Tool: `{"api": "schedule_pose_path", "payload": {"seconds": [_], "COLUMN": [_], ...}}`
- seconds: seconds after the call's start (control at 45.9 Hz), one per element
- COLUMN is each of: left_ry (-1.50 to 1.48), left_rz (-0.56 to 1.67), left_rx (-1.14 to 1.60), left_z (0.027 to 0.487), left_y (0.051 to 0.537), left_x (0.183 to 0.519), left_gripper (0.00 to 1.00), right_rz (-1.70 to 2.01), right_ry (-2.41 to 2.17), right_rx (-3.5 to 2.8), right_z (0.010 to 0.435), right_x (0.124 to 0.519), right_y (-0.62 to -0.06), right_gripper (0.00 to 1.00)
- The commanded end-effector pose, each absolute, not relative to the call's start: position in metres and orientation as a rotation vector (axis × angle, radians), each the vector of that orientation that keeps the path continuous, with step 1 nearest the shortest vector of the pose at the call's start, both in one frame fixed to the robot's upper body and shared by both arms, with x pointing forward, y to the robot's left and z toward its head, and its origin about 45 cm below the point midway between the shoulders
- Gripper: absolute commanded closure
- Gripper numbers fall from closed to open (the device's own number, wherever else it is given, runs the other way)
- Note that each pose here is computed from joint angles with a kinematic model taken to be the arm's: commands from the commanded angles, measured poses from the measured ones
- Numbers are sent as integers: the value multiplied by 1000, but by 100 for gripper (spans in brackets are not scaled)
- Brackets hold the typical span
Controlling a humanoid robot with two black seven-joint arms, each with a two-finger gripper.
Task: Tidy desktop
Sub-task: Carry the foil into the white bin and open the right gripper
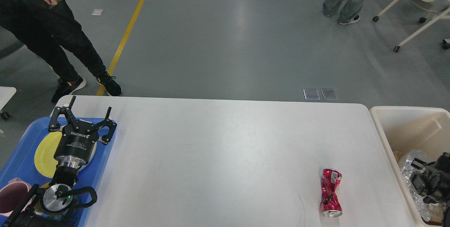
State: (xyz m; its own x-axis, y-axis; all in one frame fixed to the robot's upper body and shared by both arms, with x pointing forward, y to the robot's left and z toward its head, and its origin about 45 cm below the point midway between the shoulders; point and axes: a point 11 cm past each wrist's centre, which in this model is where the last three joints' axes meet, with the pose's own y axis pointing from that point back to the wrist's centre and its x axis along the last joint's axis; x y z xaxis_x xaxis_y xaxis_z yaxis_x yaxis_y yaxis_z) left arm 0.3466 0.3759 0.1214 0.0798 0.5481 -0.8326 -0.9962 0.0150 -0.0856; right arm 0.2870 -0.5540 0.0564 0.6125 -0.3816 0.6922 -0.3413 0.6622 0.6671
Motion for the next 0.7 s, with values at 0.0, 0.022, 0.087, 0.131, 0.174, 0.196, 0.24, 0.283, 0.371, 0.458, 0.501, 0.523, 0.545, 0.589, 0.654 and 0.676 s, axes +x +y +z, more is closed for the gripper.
{"api": "schedule_pose_path", "payload": {"seconds": [0.0,0.022,0.087,0.131,0.174,0.196,0.24,0.283,0.371,0.458,0.501,0.523,0.545,0.589,0.654,0.676], "left_ry": [710,710,710,710,710,710,710,710,710,710,710,710,710,710,710,711], "left_rz": [1374,1374,1374,1374,1374,1374,1374,1374,1374,1374,1374,1374,1374,1374,1374,1373], "left_rx": [-820,-820,-820,-820,-819,-820,-820,-820,-820,-820,-820,-820,-820,-820,-820,-819], "left_z": [121,121,121,121,121,121,121,121,121,121,121,121,121,121,121,121], "left_y": [376,376,376,376,376,376,376,376,376,376,376,376,376,376,376,376], "left_x": [347,347,347,347,347,347,347,347,347,347,347,347,347,347,347,347], "left_gripper": [4,4,4,4,4,4,4,4,4,4,4,4,4,4,4,4], "right_rz": [-39,-38,-35,-33,-33,-35,-37,-42,-47,-44,-49,-53,-57,-64,-69,-61], "right_ry": [-954,-955,-953,-951,-949,-945,-940,-932,-925,-937,-942,-948,-960,-994,-1033,-1034], "right_rx": [901,906,912,915,922,926,934,938,937,931,931,930,929,922,908,905], "right_z": [51,50,48,47,45,44,41,37,34,38,40,41,44,54,74,81], "right_x": [288,289,290,290,291,291,291,288,283,286,287,288,289,294,304,308], "right_y": [-546,-544,-541,-539,-535,-533,-530,-527,-527,-531,-532,-533,-535,-544,-558,-561], "right_gripper": [100,100,61,32,26,26,25,25,14,0,0,0,0,0,0,0]}}
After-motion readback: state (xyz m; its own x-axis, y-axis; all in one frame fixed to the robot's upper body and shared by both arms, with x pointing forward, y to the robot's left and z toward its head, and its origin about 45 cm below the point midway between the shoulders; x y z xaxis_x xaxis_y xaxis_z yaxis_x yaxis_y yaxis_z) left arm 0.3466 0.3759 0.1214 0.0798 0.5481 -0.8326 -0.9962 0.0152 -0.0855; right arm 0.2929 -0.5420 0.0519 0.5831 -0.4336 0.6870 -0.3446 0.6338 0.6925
